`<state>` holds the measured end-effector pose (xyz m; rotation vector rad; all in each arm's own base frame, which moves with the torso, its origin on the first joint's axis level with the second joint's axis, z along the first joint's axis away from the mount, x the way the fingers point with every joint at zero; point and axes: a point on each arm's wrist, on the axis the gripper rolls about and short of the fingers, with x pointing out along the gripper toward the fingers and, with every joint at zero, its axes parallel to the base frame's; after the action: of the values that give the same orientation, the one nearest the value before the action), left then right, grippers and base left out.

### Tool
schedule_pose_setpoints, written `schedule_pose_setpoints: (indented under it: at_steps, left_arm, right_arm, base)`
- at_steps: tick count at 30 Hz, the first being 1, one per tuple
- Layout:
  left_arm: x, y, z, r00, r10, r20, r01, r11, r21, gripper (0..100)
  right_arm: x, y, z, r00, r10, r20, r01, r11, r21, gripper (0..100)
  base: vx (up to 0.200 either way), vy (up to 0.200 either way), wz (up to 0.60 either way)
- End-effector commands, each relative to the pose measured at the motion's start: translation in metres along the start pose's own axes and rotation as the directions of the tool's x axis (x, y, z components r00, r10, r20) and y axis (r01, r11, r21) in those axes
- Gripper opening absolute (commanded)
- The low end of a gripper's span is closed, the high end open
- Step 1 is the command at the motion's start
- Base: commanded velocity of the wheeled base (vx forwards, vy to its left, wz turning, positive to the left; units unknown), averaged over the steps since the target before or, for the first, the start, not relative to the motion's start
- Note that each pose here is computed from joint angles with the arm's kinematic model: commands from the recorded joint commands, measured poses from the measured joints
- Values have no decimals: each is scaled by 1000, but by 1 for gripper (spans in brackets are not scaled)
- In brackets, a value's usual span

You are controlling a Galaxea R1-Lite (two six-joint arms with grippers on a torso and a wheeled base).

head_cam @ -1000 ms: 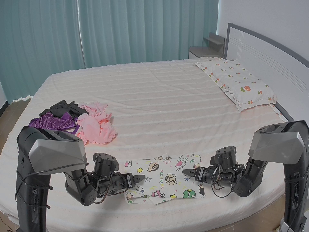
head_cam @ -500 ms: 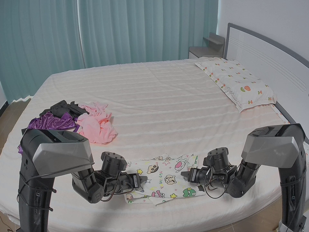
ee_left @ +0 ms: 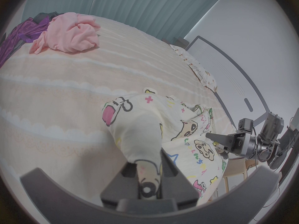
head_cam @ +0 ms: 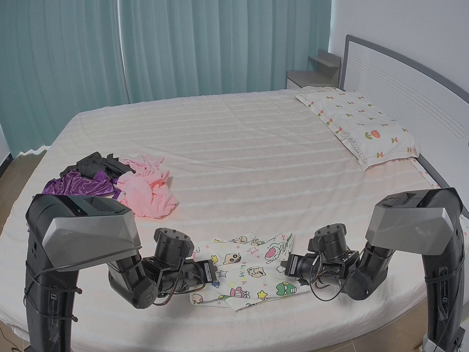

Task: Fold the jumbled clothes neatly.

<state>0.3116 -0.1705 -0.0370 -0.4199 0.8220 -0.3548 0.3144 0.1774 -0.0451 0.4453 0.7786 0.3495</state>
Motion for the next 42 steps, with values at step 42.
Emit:
schedule_pose_setpoints:
  at_steps: [42]
  left_arm:
    - [-31,13,-1,999,46,-5,-46,998,-29,0]
  right_arm:
    - [-1,14,-6,999,28,21,-28,999,-27,0]
  base:
    - [0,195,0]
